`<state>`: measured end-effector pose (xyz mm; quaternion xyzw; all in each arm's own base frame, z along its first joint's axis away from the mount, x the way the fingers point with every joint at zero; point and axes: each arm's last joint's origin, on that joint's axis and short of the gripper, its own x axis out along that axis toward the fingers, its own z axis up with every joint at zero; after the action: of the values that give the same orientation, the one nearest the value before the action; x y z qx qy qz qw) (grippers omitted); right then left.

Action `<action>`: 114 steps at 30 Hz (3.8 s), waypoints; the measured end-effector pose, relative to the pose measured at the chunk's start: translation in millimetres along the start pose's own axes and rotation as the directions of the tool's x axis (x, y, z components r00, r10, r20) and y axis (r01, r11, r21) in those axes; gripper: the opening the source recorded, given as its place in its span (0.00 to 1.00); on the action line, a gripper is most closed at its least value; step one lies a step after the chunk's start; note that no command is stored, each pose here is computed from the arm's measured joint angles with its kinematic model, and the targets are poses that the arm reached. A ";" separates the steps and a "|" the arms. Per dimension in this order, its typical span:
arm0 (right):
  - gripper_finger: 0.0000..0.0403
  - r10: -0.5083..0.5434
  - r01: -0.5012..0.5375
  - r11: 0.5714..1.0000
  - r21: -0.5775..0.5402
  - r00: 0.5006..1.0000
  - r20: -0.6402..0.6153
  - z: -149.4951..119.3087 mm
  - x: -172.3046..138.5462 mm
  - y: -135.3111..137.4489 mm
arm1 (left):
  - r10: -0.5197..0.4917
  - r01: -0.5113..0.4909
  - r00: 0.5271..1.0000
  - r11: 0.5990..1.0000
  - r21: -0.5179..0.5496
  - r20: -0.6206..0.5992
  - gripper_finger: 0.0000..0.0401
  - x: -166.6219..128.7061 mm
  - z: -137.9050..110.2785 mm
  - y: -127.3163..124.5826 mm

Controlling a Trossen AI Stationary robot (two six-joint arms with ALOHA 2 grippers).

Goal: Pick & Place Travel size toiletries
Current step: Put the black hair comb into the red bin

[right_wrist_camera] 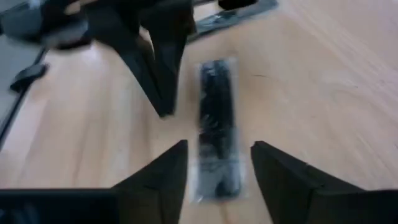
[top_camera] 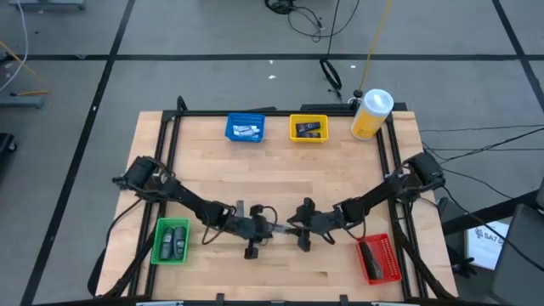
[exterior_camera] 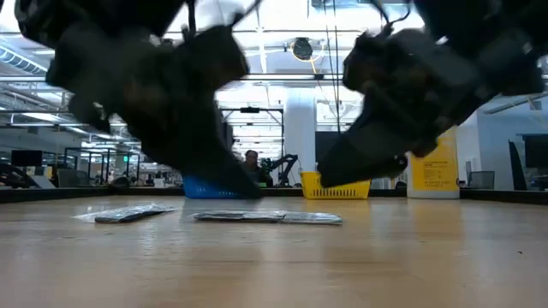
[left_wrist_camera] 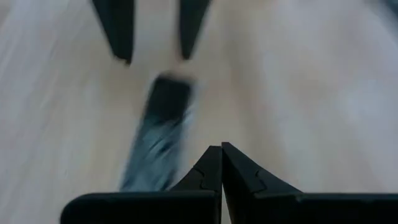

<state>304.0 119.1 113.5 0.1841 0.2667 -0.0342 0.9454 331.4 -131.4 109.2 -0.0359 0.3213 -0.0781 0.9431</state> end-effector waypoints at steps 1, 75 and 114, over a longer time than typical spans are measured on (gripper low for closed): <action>0.45 -0.012 0.012 1.000 0.019 1.000 -0.003 -1.2 3.8 -3.5 | 0.025 -0.026 1.000 1.000 -0.010 -0.013 0.01 2.4 -3.4 2.3; 0.62 0.190 -0.183 0.981 0.069 0.974 -0.120 -20.1 26.7 -19.4 | 0.045 -0.066 0.994 0.974 -0.219 -0.097 0.01 22.6 -22.5 23.6; 0.62 0.271 -0.271 0.962 0.023 0.962 -0.024 -0.8 14.9 -2.4 | 0.010 -0.013 1.000 0.977 -0.213 -0.015 0.02 34.0 -25.6 28.5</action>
<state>315.9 117.7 104.4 0.2287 0.2513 0.0954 0.9356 345.8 -109.6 65.1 -0.1345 0.3343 -0.0377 0.9321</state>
